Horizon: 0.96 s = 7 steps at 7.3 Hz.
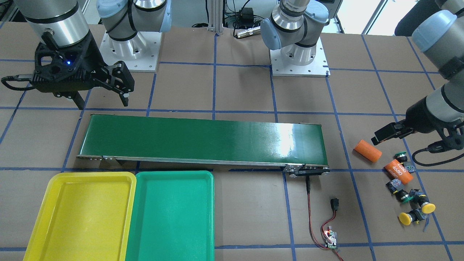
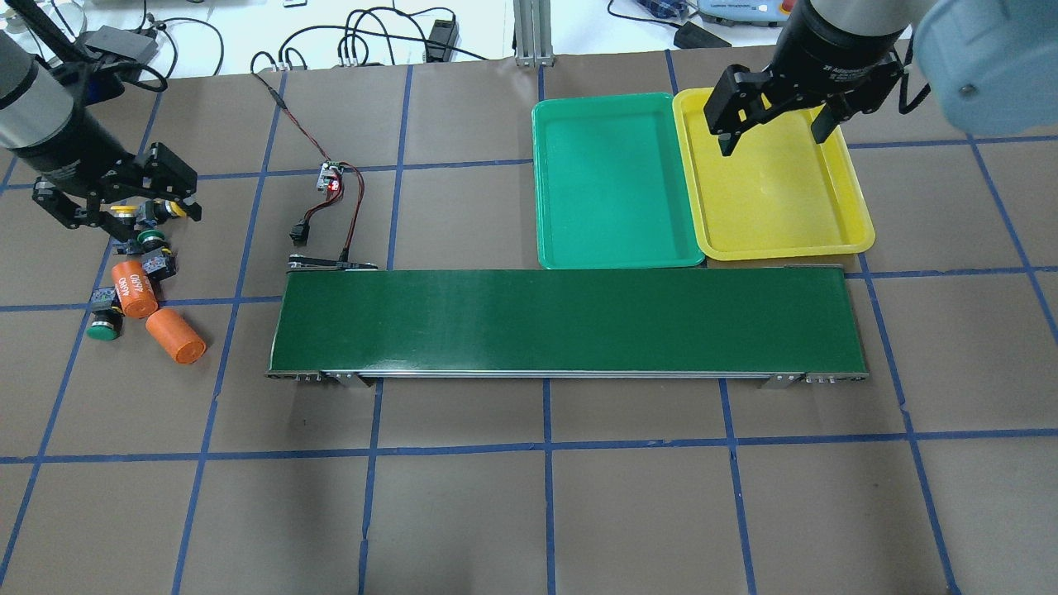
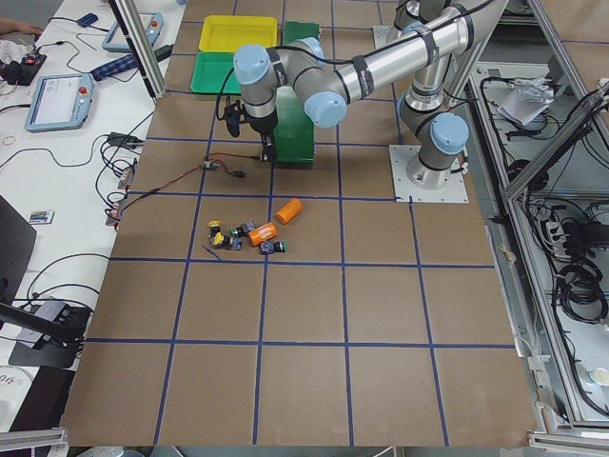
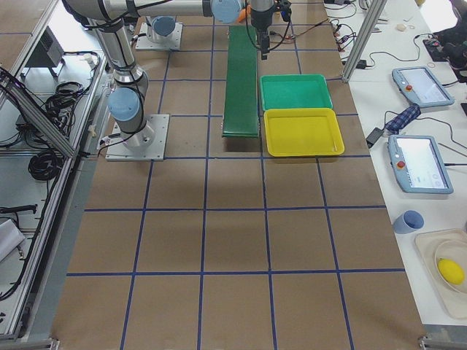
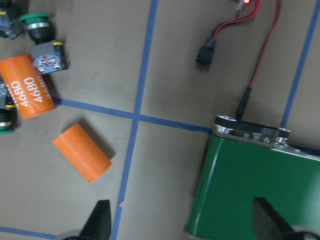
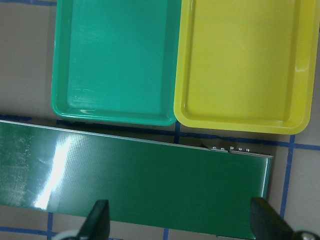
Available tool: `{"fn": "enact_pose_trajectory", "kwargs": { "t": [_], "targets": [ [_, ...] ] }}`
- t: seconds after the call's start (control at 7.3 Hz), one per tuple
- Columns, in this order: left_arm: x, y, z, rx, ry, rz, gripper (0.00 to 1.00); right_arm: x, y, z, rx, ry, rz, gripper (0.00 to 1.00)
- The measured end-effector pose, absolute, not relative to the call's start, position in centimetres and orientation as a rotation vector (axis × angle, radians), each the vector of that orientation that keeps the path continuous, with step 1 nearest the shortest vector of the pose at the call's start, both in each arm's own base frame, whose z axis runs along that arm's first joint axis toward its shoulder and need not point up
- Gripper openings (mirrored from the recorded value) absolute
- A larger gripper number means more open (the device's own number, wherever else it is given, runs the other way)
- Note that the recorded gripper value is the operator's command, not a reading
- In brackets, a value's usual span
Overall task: Sort buttons by color to trays
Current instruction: 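Grasp the plain orange cylinder with the left gripper and lift it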
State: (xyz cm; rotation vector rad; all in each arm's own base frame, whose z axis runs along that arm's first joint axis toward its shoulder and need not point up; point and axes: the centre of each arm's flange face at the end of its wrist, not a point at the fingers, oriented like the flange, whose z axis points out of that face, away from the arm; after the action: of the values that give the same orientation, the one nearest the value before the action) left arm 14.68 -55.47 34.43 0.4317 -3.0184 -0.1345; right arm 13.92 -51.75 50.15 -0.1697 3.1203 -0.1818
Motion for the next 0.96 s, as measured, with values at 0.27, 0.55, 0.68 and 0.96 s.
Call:
{"fn": "enact_pose_trajectory", "kwargs": {
  "t": [0.27, 0.55, 0.68, 0.96],
  "targets": [
    [18.0, -55.5, 27.6, 0.480, -3.035, -0.051, 0.94, 13.9, -51.7, 50.2, -0.165, 3.121, -0.183, 1.00],
    [19.6, -53.7, 22.1, 0.542, -3.048, 0.010, 0.95, 13.9, -51.6, 50.4, -0.163, 3.122, -0.191, 1.00],
    [19.5, -52.7, 20.6, 0.559, -3.045, 0.000, 0.97, 13.9, -51.5, 50.5, -0.163, 3.122, -0.193, 1.00],
    [18.8, -51.2, 19.2, 0.576, -3.035, -0.040, 0.96, 13.9, -51.4, 50.6, -0.162, 3.122, -0.194, 1.00]
  ]
}}
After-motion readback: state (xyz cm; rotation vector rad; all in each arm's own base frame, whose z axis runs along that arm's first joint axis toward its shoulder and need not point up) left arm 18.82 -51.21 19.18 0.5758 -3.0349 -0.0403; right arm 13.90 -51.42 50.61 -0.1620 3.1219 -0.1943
